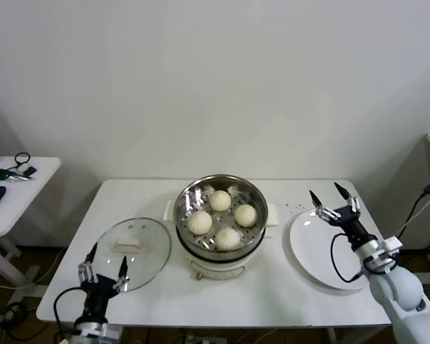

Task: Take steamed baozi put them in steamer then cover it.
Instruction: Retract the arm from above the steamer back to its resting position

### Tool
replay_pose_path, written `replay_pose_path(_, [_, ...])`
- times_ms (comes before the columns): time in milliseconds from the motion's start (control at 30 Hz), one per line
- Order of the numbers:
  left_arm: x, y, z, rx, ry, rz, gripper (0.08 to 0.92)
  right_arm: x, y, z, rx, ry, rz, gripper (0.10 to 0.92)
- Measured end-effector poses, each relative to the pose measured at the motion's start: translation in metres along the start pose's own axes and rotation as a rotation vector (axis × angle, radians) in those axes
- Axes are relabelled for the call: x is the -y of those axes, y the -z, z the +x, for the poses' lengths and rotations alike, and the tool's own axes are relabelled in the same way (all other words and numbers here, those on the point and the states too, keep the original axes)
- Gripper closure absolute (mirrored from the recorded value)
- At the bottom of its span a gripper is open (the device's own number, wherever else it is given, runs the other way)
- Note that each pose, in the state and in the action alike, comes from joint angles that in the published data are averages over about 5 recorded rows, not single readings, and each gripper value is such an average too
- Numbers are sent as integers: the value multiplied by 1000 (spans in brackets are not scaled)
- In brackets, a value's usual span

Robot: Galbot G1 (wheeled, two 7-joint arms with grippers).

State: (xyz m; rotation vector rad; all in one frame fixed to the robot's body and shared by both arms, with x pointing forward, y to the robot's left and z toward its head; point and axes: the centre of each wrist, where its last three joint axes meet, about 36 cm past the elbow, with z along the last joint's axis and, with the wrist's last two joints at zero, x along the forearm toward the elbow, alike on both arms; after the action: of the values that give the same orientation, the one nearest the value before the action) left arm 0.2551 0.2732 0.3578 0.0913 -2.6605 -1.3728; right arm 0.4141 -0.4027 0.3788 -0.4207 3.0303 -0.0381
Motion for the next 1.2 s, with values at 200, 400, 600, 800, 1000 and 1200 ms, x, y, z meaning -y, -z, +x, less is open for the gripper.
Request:
replay_pose_path(200, [5, -8, -11, 37, -23, -237, 177, 0, -17, 24, -48, -51, -19, 200])
replay_pose_path(400, [17, -17, -29, 60, -51, -417, 177, -1, -30, 38, -87, -80, -20, 200])
replay_pose_path(600, [28, -30, -54, 64, -50, -557, 177, 0, -38, 50, -114, -101, -12, 200])
replay_pose_path(800, [35, -46, -79, 64, -46, -647, 177, 1, -43, 55, -135, -108, -3, 200])
replay_pose_path(1000, [44, -58, -99, 64, -59, -702, 177, 1, -48, 54, -145, -114, 6, 200])
replay_pose_path(1200, [50, -70, -113, 60, -57, -738, 177, 0, -53, 52, -148, -112, 15, 200])
